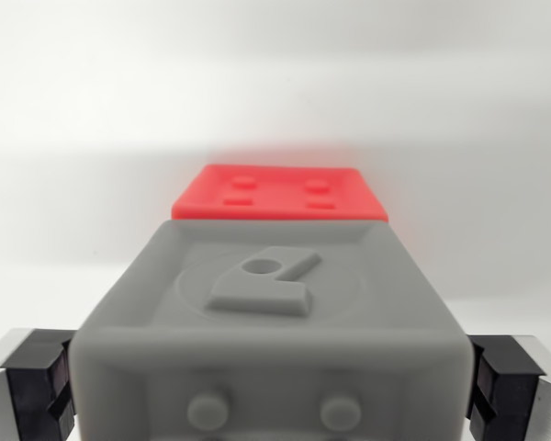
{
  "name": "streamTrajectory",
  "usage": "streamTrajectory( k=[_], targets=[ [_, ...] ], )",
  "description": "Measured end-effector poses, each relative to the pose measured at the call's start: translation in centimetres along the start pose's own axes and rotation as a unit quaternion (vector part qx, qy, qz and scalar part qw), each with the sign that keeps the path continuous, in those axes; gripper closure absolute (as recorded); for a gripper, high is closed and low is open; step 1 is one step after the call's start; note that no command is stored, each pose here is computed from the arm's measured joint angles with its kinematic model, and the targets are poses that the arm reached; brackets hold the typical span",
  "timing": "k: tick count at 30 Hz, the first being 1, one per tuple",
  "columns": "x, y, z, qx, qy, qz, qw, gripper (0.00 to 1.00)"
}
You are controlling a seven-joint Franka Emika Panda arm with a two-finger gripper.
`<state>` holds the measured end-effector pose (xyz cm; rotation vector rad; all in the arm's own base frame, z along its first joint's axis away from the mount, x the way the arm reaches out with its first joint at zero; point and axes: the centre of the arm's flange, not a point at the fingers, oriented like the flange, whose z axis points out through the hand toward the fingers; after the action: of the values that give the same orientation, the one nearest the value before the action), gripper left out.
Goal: Destack cube
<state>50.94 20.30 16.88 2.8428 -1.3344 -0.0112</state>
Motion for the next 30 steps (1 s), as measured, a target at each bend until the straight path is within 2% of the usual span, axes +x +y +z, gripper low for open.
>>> streamTrajectory(
  k=[1, 7, 30],
  targets=[
    [0.01, 0.00, 0.04, 0.0002, 0.0002, 0.000, 1.0000, 1.00],
    [0.02, -0.04, 0.01, 0.0010, 0.0005, 0.000, 1.0000, 1.00],
    [0.02, -0.04, 0.01, 0.0011, 0.0006, 0.000, 1.0000, 1.00]
  ],
)
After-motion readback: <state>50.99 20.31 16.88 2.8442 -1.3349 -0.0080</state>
